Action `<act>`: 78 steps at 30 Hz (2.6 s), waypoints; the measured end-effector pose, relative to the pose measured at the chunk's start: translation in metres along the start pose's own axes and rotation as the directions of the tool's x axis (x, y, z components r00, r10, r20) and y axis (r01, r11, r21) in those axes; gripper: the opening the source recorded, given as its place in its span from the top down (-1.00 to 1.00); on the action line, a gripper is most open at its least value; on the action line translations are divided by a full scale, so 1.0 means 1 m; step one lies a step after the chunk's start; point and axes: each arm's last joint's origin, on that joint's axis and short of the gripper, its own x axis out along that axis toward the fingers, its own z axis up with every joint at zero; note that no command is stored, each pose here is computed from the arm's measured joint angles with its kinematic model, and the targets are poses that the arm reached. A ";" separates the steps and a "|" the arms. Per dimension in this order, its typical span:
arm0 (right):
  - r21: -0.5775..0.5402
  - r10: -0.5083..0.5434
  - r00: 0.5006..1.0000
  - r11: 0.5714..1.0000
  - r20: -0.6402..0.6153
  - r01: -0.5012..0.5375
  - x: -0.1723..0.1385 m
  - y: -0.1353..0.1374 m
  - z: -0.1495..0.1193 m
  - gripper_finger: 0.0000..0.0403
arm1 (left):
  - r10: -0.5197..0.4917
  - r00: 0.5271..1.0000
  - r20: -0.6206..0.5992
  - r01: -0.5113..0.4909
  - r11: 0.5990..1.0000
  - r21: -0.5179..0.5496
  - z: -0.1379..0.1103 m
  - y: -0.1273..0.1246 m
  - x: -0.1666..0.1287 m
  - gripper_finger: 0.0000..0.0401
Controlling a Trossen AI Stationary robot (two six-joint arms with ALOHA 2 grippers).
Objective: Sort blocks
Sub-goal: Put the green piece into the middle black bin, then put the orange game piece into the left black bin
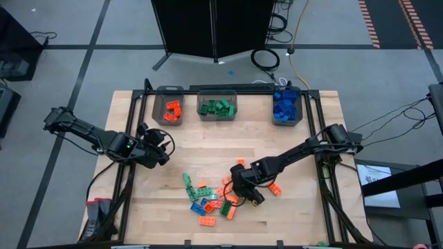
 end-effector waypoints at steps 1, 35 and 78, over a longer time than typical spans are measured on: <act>0.009 0.000 1.000 1.000 0.001 0.000 0.000 0.000 0.000 -0.14 | 0.000 1.000 0.000 0.000 1.000 0.000 0.000 0.000 0.000 0.20; 0.542 -0.616 0.782 0.692 0.098 0.477 -0.146 -0.231 0.004 0.41 | 0.021 1.000 0.021 -0.021 1.000 -0.002 0.001 0.001 0.000 0.20; 0.468 0.102 0.982 0.868 0.158 -0.165 -0.098 -0.166 0.019 -0.27 | 0.039 0.999 0.029 -0.038 0.999 -0.020 0.000 0.001 0.000 0.20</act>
